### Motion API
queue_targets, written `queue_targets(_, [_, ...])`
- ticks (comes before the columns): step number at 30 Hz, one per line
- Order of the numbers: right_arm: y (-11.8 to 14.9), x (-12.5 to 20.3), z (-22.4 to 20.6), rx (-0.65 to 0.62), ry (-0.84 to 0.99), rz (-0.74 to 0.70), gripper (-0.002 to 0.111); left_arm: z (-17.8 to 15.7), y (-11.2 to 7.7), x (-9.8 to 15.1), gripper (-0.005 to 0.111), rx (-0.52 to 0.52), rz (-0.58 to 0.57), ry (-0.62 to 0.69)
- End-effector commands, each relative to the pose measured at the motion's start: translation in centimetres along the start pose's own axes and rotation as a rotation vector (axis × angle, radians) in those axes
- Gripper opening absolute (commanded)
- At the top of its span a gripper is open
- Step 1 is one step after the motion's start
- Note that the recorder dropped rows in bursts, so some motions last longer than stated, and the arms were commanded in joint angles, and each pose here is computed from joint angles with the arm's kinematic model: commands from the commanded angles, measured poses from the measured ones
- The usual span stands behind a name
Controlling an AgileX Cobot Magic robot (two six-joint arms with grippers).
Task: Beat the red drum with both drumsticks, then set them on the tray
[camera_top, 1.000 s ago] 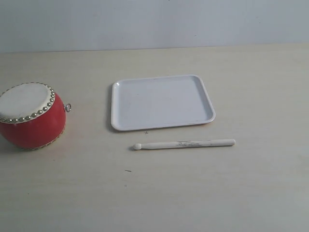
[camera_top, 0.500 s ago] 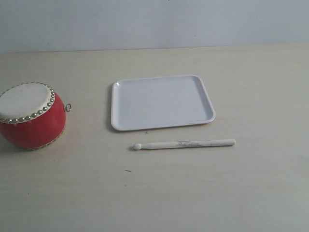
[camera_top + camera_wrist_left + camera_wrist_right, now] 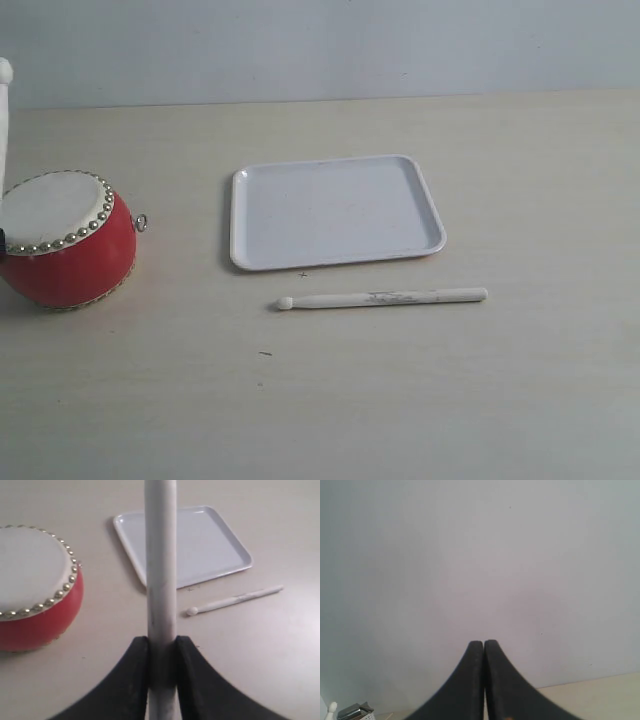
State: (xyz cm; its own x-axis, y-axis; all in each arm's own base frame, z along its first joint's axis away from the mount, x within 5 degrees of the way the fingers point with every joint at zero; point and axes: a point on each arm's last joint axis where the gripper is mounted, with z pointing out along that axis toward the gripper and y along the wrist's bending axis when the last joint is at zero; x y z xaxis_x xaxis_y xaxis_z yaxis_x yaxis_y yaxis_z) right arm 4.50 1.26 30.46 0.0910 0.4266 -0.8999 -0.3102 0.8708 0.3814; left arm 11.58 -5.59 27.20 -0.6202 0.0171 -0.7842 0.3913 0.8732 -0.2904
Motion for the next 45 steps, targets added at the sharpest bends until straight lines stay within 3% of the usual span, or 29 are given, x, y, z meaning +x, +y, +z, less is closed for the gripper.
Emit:
queue_targets(1, [0.1,-0.2,0.0,-0.002,-0.005,-0.013,0.0,0.5,-0.5,0.6,0.0,0.084,0.018,-0.024])
queue_targets(11, [0.0,0.0,0.1,0.001,0.011,-0.063,0.0,0.5,-1.4,0.1,0.0,0.184,0.199,-0.129])
queue_targets(15, [-0.1,0.4,0.8,0.018,0.055,-0.067,0.0,0.4,-1.5,0.0,0.0,0.198,0.209,-0.146])
queue_targets(23, [0.0,0.9,5.8,0.067,0.363,-0.123,0.0,0.3,-1.7,-0.3,0.0,0.22,0.194,-0.178])
queue_targets(27, [1.9,0.8,8.9,-0.098,0.568,-0.178,0.0,0.3,-1.8,-0.4,0.0,0.23,0.213,-0.198])
queue_targets(31, [4.5,1.9,12.1,-0.448,0.711,-0.195,0.0,0.4,-1.8,-0.2,0.0,0.23,0.21,-0.191])
queue_targets(33, [4.7,2.8,13.7,-0.519,0.779,-0.18,0.0,0.5,-1.7,0.1,0.0,0.229,0.206,-0.182])
queue_targets(42, [0.3,9.0,21.3,-0.297,0.955,-0.189,0.0,0.6,-1.7,0.1,0.0,0.23,0.203,-0.181])
queue_targets(45, [-0.6,10.6,22.2,-0.295,1.005,-0.237,0.0,0.6,-1.7,0.1,0.0,0.23,0.203,-0.181])
